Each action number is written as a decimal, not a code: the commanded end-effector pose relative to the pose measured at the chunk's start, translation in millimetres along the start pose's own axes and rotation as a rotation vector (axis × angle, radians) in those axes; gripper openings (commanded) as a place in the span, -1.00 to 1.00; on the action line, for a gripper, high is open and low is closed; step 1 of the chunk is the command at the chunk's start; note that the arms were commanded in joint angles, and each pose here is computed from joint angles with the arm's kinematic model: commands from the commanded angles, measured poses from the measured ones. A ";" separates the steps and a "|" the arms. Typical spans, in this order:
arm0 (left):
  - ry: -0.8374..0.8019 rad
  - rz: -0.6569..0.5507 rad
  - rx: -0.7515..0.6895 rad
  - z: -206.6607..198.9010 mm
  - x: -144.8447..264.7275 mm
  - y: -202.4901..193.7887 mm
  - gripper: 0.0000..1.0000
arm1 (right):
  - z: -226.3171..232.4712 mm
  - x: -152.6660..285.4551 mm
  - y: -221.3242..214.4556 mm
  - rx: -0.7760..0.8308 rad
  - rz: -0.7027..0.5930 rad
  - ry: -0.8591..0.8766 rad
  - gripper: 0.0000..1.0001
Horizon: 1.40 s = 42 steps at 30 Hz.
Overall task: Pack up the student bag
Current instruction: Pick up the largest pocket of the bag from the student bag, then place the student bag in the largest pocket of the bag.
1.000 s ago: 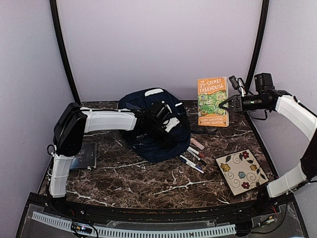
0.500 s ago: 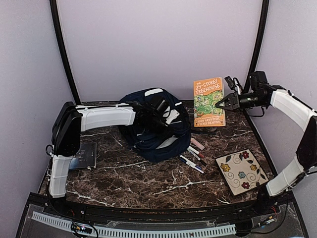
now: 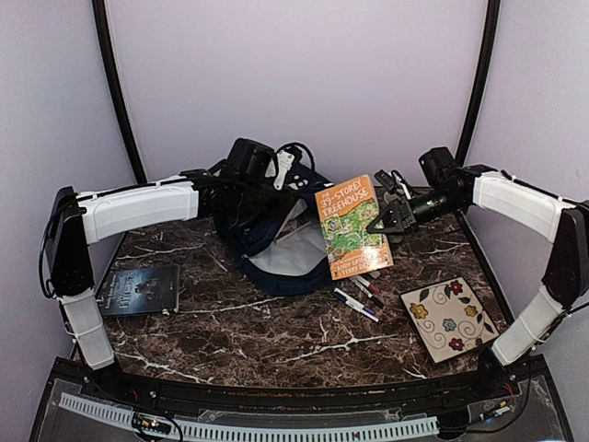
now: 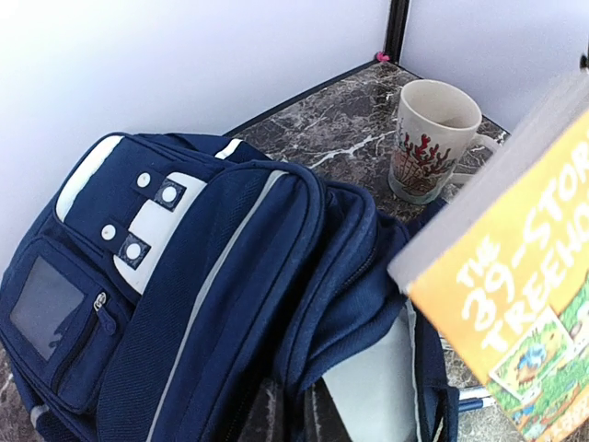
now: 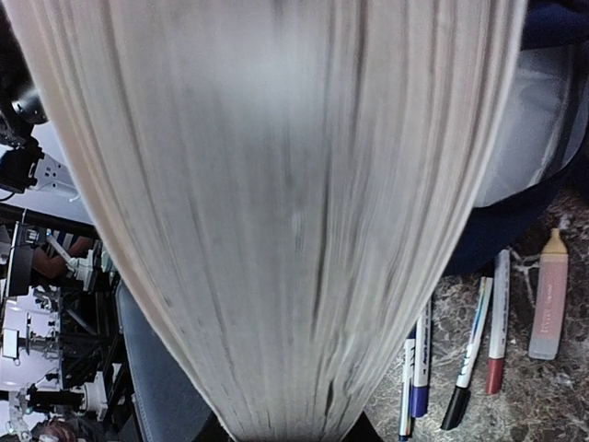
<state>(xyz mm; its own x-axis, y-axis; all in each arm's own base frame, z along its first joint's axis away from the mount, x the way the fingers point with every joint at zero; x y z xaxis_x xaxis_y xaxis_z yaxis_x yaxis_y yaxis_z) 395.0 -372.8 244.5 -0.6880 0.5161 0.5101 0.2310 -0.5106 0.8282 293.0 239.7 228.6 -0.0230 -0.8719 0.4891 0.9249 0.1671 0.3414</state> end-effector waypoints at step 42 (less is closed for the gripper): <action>-0.034 -0.387 0.261 31.9 97.0 57.1 -1.00 | 7.0 -176.6 12.8 -0.293 0.252 0.294 -1.00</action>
<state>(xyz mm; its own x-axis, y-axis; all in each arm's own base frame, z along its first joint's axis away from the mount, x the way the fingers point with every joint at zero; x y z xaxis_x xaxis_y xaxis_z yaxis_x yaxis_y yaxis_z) 377.4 -333.4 269.8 -0.6966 0.6113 0.3757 0.2914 -0.2374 0.9267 281.6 377.8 130.8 0.3253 -0.8749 0.3588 0.9437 0.3245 -0.0641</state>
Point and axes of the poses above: each gripper's point midway between its finger pads, its own x axis back along the fingers, its own z axis along the line the jaws close on, y = z × x, the point moved 1 cm from there along x, back along the fingers, and after that the axes turned 13 degrees about -x, right-handed, at the moved point
